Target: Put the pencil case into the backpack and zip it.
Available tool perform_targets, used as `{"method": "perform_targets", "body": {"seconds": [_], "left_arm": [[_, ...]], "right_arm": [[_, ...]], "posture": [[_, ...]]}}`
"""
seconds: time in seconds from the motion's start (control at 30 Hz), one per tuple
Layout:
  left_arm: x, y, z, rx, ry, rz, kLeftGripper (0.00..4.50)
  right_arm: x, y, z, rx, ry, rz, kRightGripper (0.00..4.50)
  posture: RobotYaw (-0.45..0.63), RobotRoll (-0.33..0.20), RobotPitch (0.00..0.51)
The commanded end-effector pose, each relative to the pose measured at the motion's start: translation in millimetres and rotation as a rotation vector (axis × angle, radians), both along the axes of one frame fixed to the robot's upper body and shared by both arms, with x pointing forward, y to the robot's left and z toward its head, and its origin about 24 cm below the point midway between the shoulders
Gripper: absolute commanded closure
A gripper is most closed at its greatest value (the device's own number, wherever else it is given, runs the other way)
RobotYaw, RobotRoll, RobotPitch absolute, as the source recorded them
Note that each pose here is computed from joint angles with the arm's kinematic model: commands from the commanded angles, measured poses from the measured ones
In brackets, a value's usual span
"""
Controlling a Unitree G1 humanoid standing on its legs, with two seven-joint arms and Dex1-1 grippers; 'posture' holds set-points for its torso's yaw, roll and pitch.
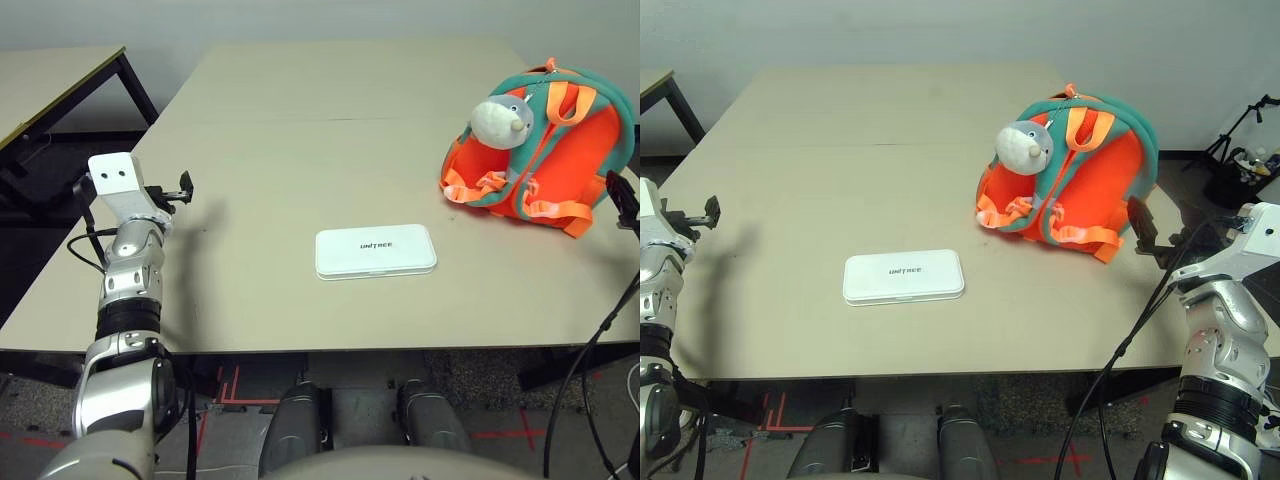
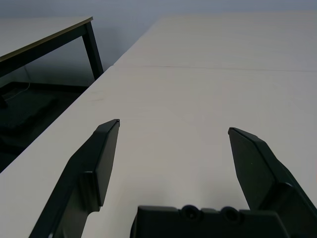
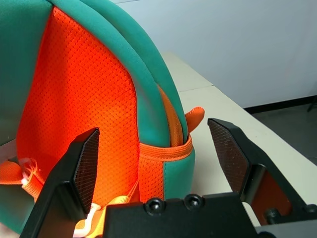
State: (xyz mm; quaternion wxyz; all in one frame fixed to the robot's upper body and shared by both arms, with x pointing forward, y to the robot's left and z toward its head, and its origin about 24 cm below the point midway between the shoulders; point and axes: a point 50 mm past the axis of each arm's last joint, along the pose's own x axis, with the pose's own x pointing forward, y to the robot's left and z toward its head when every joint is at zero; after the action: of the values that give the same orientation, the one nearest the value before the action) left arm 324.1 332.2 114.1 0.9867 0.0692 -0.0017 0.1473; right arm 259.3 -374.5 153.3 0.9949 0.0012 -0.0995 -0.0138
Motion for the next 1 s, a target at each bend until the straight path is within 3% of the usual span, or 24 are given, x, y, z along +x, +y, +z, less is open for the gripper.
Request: {"method": "perform_targets", "body": {"seconds": [0.03, 0.2, 0.33, 0.47, 0.67, 0.8, 0.9, 1.0], "left_arm": [[0.7, -1.6, -1.1, -0.008, 0.005, -0.002, 0.00], [10.5, -16.8, 0.7, -0.018, 0.005, -0.067, 0.00], [19.1, -17.5, 21.7, -0.030, -0.020, -0.157, 0.00], [22.4, -25.7, 49.4, -0.208, 0.028, -0.367, 0.00], [-3.4, -33.2, 92.1, -0.385, 0.253, -0.635, 0.00], [-19.7, -37.0, 111.5, -0.523, 0.362, -0.705, 0.00], [-28.4, -42.8, 108.9, -0.670, 0.483, -0.737, 0.00], [-32.1, -50.6, 96.8, -0.761, 0.584, -0.724, 0.00]], "right_arm": [[0.5, -2.6, 3.0, -0.010, 0.005, 0.001, 0.01], [-3.7, -7.4, 7.2, -0.033, 0.014, -0.001, 0.01], [-2.4, -5.0, 18.0, -0.011, 0.009, 0.004, 0.01], [-10.4, 2.9, 27.4, 0.070, 0.162, 0.054, 0.01], [-37.4, 4.9, 53.4, 0.115, 0.478, 0.095, 0.01], [-55.2, 22.2, 54.8, 0.238, 0.736, 0.212, 0.01], [-60.8, 48.2, 42.1, 0.312, 0.910, 0.394, 0.01], [-55.4, 70.5, 27.5, 0.322, 0.979, 0.515, 0.01]], "posture": [[-0.08, 0.000, 0.092], [-0.11, 0.000, 0.104], [-0.11, 0.000, 0.097], [-0.07, 0.000, 0.075], [-0.06, 0.000, 0.072], [-0.04, 0.000, 0.074], [-0.04, 0.000, 0.072], [-0.02, 0.000, 0.071]]}}
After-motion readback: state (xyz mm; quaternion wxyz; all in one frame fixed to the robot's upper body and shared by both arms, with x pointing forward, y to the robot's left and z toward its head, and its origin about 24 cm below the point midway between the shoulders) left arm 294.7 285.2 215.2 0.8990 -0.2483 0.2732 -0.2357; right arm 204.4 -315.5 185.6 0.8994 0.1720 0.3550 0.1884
